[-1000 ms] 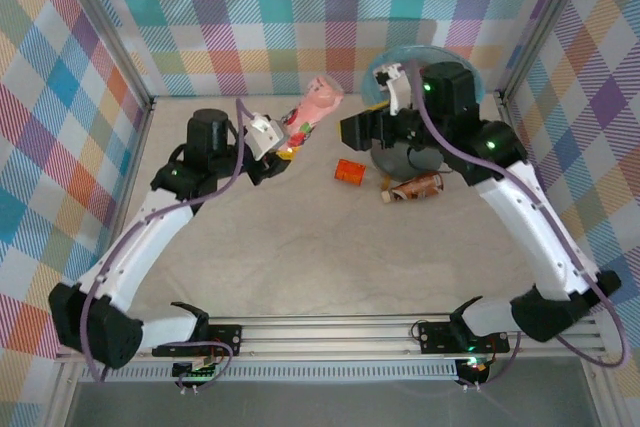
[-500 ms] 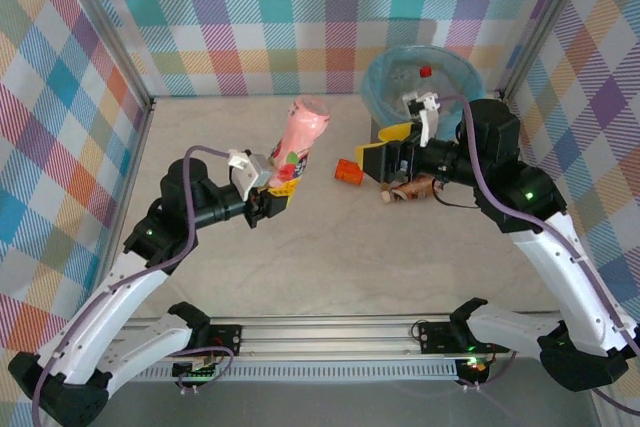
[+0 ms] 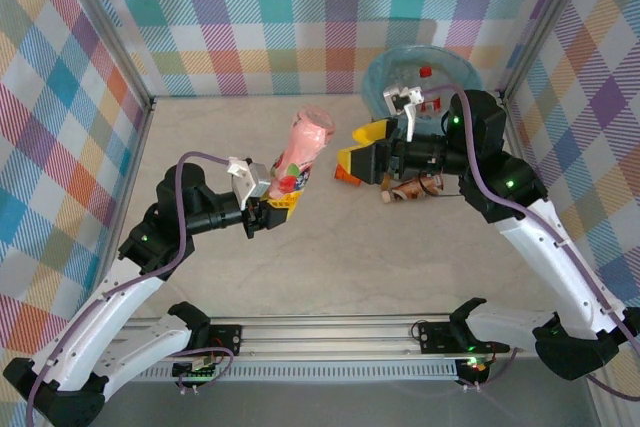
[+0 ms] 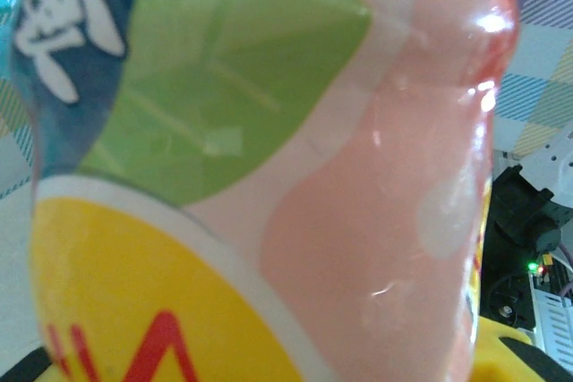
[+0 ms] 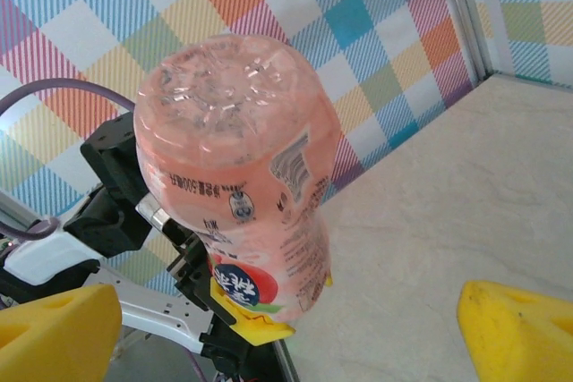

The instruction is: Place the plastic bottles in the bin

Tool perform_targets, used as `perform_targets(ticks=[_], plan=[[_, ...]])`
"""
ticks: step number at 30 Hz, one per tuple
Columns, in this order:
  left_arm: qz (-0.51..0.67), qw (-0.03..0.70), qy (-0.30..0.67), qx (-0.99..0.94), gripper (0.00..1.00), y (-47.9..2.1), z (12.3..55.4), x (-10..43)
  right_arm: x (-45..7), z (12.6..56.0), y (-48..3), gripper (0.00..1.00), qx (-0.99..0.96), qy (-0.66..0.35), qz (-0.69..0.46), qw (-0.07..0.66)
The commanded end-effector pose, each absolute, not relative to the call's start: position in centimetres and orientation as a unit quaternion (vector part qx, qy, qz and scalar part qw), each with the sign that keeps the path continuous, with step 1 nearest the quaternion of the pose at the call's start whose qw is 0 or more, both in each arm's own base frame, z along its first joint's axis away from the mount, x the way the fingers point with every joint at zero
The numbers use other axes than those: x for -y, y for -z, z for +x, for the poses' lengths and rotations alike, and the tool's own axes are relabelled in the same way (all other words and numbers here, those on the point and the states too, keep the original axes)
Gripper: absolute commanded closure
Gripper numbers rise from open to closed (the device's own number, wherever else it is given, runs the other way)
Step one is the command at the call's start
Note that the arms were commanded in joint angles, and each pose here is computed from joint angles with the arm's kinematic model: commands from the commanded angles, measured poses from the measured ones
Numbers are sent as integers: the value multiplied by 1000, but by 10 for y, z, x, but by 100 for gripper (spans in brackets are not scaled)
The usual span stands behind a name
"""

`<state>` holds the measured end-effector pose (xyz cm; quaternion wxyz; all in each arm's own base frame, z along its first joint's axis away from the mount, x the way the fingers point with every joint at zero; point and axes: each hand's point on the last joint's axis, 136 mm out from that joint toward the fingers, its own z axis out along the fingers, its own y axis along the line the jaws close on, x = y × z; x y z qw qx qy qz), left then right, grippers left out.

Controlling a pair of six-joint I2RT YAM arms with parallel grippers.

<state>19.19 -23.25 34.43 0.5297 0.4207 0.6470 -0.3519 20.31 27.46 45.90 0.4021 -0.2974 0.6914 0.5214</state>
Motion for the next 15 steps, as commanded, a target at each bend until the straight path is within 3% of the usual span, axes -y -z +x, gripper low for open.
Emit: perform_targets(ticks=[1, 15], plan=[[438, 515, 377, -633, 100, -345, 179, 239, -284, 203, -470, 4, -673, -536, -310, 404], [476, 474, 386, -632, 100, -333, 168, 247, -312, 204, -467, 4, -670, -539, -343, 378]])
